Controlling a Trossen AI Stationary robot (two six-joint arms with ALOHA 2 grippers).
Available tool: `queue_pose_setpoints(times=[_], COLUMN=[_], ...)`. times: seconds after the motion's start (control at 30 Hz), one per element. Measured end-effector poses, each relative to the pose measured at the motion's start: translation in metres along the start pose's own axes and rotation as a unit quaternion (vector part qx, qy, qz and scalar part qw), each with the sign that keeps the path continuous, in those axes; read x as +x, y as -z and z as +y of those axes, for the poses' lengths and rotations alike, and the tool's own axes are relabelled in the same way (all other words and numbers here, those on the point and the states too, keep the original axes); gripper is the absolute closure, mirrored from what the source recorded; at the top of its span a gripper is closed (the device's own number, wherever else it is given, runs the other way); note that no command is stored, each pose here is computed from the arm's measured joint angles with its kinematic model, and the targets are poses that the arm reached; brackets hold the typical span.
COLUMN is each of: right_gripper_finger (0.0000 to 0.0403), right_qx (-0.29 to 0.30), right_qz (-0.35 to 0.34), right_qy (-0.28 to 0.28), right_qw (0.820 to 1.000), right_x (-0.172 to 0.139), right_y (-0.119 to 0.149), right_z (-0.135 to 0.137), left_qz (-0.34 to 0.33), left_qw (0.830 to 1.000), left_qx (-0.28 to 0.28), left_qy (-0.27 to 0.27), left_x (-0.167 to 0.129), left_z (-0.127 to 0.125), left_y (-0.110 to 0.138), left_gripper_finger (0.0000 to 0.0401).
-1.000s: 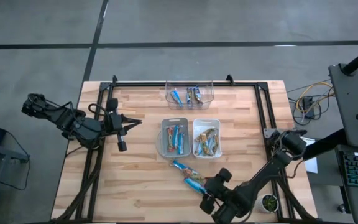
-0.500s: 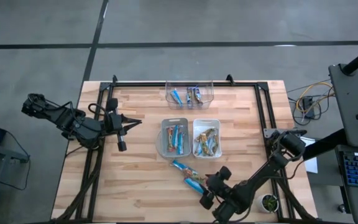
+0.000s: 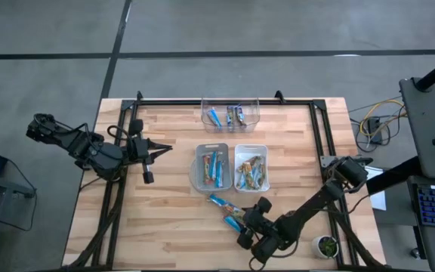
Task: Pick and place Granola Bars by type
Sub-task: Put the red granola bar into the gray bin
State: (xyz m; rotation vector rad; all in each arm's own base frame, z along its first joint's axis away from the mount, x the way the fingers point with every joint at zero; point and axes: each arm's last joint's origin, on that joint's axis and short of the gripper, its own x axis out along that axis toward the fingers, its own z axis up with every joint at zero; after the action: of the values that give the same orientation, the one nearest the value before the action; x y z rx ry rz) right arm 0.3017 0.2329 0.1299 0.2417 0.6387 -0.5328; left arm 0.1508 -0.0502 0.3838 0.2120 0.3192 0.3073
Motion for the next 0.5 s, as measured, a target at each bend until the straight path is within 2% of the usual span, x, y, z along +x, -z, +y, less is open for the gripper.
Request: queue_pose_setpoints(times=[0.17, 0.4, 0.5], right_gripper_finger=[0.017, 0.017, 0.0172], right_qx=[-0.003, 0.014, 0.008], right_qz=[0.003, 0.013, 0.017], right_qy=[0.008, -0.03, -0.026], right_qw=[1.0, 0.999, 0.999], right_x=[0.005, 0.011, 0.013], right_y=[0.002, 0.011, 0.015], right_z=[-0.005, -0.007, -0.012], left_qz=[0.0, -0.001, -0.001], left_qw=[1.0, 1.0, 1.0], left_qx=[0.0, -0.001, -0.001], left_qy=[0.0, 0.0, 0.0], left_x=[0.0, -0.001, -0.001], left_z=[0.0, 0.001, 0.001], left_y=[0.0, 0.0, 0.0], left_gripper_finger=[0.0401, 0.0401, 0.0401])
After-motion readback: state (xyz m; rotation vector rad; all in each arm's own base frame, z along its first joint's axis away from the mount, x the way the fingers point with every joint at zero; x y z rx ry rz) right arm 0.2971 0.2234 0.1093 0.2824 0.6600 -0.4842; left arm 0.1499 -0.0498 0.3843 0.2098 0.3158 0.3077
